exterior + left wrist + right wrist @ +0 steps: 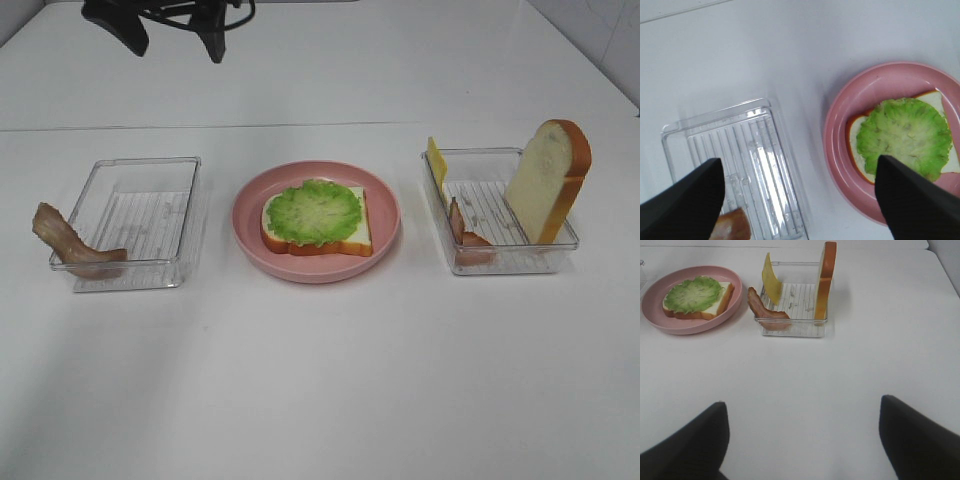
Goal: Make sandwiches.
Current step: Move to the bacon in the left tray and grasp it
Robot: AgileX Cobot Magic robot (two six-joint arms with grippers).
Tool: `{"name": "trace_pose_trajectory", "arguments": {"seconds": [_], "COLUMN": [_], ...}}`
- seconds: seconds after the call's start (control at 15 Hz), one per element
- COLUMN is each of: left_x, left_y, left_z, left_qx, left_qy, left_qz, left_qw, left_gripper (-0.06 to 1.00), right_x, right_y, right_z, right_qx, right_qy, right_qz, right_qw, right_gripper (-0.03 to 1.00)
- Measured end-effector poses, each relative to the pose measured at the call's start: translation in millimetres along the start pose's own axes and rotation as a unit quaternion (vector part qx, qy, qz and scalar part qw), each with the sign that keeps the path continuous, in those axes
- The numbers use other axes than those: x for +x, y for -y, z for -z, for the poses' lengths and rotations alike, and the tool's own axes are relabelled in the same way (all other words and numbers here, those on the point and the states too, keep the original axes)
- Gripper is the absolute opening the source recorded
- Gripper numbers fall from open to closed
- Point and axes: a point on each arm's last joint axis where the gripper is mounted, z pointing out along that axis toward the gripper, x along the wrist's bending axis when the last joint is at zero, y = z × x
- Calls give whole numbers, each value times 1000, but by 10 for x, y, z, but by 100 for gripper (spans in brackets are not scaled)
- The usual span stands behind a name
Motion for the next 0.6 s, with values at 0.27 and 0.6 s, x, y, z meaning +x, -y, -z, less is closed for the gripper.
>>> {"name": "trace_pose_trajectory", "arguments": {"seconds": [0.27,0.6], "left_x": [340,909], "left_y": [191,750], "left_z": [370,683], "left_qx": [9,57], "left_qy": [-11,-46], "left_qz": [35,95], "left_qw": [999,993], "left_gripper": [78,78], "right_x": [0,1], "right_y": [0,0], "right_z": [0,0], "right_qx": [0,0], "right_qy": [0,0], "right_qz": [0,0], "right_qw": [1000,1000], "right_gripper": [77,77]}}
